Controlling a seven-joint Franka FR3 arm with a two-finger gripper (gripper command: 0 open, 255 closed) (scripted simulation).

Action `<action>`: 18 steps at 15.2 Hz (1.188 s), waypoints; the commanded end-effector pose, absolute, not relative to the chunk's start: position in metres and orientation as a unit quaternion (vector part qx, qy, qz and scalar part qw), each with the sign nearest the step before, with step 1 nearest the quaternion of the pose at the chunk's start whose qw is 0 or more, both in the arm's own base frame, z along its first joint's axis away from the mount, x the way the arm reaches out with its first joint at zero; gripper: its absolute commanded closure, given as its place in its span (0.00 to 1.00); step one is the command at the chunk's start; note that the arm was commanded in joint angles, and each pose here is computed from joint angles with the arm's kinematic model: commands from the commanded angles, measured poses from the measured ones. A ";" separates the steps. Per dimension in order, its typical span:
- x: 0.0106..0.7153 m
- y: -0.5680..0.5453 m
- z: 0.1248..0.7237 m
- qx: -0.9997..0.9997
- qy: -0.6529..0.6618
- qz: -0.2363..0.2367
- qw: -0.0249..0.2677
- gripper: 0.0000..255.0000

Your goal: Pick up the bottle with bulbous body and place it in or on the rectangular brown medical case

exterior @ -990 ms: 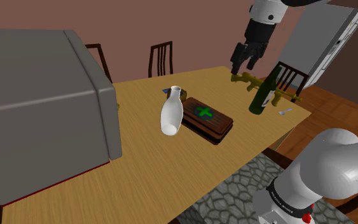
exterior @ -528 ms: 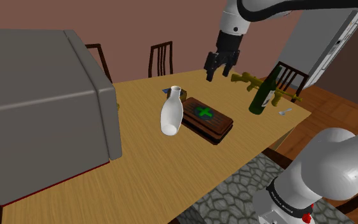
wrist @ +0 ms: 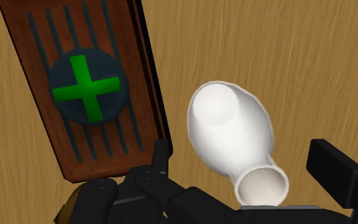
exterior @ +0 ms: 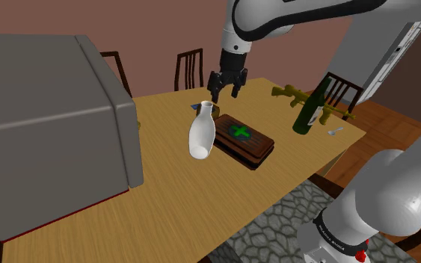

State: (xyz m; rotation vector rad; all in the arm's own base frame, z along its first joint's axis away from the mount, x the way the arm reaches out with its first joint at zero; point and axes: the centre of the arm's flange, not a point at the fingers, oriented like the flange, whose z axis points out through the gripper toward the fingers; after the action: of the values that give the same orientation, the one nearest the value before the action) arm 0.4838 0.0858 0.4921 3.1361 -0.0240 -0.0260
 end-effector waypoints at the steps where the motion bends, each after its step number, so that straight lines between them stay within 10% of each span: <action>1: 0.502 0.101 0.478 1.000 -0.005 -0.012 -0.002 0.00; 18: 0.518 0.115 0.425 1.000 -0.002 -0.016 -0.006 0.00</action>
State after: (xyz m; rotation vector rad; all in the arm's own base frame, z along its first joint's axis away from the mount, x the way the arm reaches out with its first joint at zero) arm 0.5180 0.1151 0.4245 3.1524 -0.0078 -0.0508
